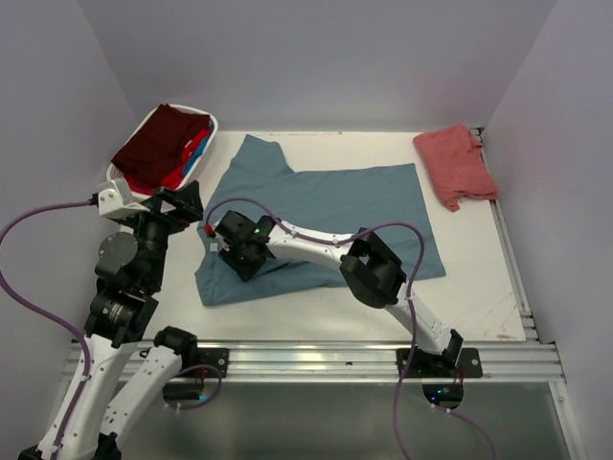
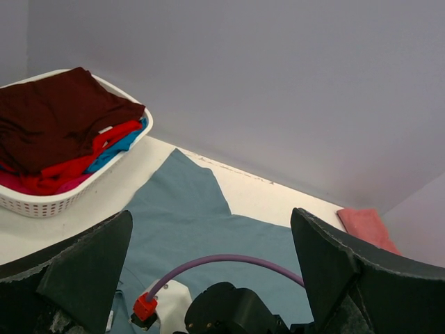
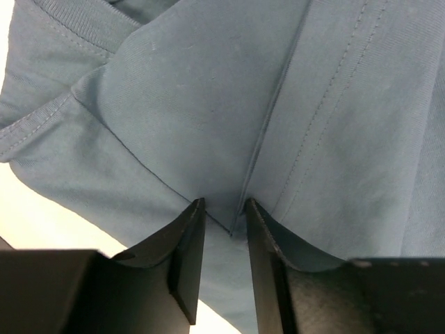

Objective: Fold and stack the t-shirts
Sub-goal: Fold the tshirt

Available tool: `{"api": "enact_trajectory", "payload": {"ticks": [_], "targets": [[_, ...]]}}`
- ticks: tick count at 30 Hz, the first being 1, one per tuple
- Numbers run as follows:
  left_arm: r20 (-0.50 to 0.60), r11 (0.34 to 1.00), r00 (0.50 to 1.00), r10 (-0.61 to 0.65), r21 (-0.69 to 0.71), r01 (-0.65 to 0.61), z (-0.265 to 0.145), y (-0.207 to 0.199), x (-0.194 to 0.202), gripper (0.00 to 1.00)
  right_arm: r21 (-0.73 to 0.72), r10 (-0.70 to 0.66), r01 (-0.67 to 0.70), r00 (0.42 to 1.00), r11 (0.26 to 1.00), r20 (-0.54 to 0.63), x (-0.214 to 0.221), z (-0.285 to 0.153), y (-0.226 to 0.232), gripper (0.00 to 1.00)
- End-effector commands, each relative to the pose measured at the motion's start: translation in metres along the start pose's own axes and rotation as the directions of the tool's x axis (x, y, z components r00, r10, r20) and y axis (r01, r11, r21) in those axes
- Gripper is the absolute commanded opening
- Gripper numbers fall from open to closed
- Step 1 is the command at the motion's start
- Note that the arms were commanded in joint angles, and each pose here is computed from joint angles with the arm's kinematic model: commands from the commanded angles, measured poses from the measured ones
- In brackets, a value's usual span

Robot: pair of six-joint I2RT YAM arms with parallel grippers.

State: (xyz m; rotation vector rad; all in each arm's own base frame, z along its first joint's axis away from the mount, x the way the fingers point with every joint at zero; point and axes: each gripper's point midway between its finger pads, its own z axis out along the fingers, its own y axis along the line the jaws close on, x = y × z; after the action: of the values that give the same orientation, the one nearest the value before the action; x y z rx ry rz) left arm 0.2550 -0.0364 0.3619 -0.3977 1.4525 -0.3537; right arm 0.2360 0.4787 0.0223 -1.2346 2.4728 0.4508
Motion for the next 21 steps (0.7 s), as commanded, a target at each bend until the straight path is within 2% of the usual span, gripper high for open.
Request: {"api": "enact_trajectory", "payload": {"ticks": [1,15,21], "targets": [[0.028,1.0,0.999,0.016,0.003,-0.016,0.0,-0.004,-0.016,1.0,0.112,-0.007,0.015,0.998,0.994,-0.07,0.019,-0.002,-0.022,0.36],[0.003,1.0,1.0,0.018,0.009,-0.018,0.003,-0.006,-0.01,1.0,0.151,-0.06,0.061,0.998,0.987,-0.015,0.009,-0.038,-0.026,0.37],[-0.004,1.0,1.0,0.021,-0.013,-0.021,0.001,0.001,-0.005,1.0,0.146,-0.081,0.07,0.994,0.987,0.07,-0.005,-0.06,-0.024,0.37]]}}
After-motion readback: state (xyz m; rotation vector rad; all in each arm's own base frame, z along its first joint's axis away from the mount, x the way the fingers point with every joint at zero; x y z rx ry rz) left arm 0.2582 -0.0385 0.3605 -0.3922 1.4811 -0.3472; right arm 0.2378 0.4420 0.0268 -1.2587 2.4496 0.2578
